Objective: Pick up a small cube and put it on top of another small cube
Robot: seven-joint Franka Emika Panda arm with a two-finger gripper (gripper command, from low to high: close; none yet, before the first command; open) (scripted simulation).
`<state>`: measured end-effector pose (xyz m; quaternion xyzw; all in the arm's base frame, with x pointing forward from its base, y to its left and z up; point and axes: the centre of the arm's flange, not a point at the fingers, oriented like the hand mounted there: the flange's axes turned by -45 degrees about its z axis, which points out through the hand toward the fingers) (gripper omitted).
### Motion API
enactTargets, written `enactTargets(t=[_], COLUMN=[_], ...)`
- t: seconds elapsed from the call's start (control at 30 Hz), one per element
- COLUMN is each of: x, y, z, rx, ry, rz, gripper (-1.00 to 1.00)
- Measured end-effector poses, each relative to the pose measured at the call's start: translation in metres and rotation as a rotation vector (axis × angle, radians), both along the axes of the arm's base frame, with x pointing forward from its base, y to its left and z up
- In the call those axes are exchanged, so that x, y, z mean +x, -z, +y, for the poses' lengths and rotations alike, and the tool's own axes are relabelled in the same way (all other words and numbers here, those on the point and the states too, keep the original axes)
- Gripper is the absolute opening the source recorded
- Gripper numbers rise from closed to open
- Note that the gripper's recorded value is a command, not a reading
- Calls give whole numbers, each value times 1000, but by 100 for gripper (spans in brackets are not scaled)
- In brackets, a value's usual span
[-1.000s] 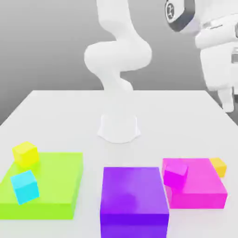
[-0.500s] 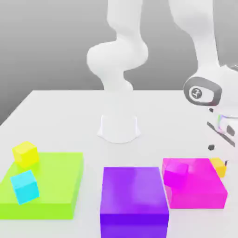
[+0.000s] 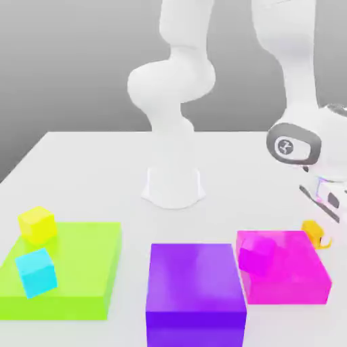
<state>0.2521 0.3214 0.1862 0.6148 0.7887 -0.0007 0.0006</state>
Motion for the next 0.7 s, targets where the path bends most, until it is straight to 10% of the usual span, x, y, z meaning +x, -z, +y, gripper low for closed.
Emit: enactTargets(t=[0.5, 0.53, 0.7], x=[109, 109, 109], y=[-78, -66, -66], z=[-159, -160, -160], rx=[3, 2, 2], ry=[343, 344, 344], rz=[3, 2, 2], gripper=[-100, 100, 100])
